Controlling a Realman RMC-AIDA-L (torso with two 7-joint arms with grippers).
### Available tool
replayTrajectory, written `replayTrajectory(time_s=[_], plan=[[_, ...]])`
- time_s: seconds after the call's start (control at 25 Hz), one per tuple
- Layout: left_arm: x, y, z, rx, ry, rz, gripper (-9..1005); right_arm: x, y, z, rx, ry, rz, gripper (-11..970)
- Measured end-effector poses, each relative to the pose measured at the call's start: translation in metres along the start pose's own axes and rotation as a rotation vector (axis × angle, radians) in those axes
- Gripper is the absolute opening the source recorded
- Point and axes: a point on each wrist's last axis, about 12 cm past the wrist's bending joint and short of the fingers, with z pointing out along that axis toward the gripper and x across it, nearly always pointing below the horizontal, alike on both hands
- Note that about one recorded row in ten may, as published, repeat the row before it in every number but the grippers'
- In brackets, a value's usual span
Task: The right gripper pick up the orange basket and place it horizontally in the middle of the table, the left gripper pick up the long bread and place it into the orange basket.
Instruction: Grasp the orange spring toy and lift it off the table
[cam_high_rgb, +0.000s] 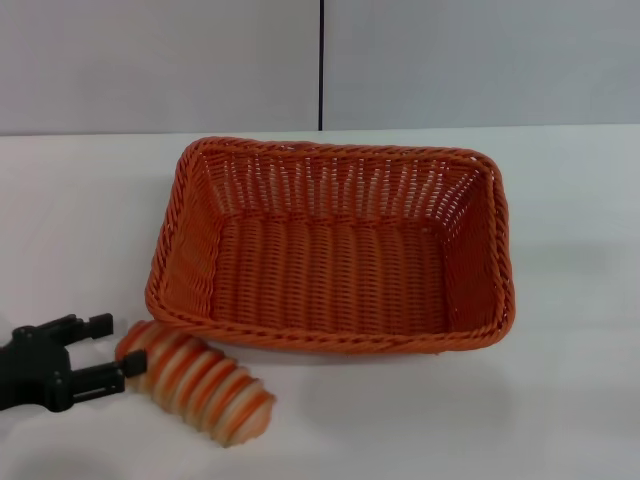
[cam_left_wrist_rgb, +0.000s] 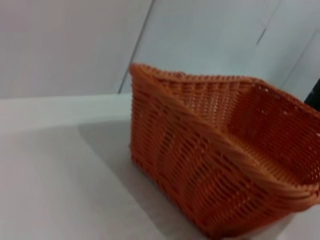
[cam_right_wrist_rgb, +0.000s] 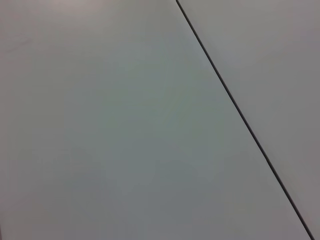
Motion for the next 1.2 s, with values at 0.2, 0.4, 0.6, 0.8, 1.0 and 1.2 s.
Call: replayTrajectory(time_s=[0.2, 0.4, 0.6, 0.8, 1.0, 1.2], plan=[[0.004, 0.002, 0.006, -0.019, 0.028, 0.0, 708, 0.0, -0.001, -0.003, 0.008, 0.005, 0.0, 551], [0.007, 0.0, 0.011, -0.005, 0.026, 0.001, 706, -0.001, -0.002, -0.004, 0.01, 0.008, -0.001, 551], [0.006, -0.001, 0.016, 0.027, 0.051, -0.001, 704, -0.001, -0.003, -0.006, 0.013, 0.01, -0.003, 551], [0.003, -0.001, 0.018, 0.044, 0.072, -0.036, 702, -0.002, -0.003, -0.006, 0.012, 0.009, -0.005, 551], [-0.002, -0.001, 0.015, 0.042, 0.063, -0.024, 700, -0.003, -0.004, -0.005, 0.01, 0.01, -0.008, 551], [-0.006, -0.001, 0.011, 0.046, 0.048, -0.013, 598, -0.003, -0.005, -0.004, 0.012, 0.012, -0.01, 551]])
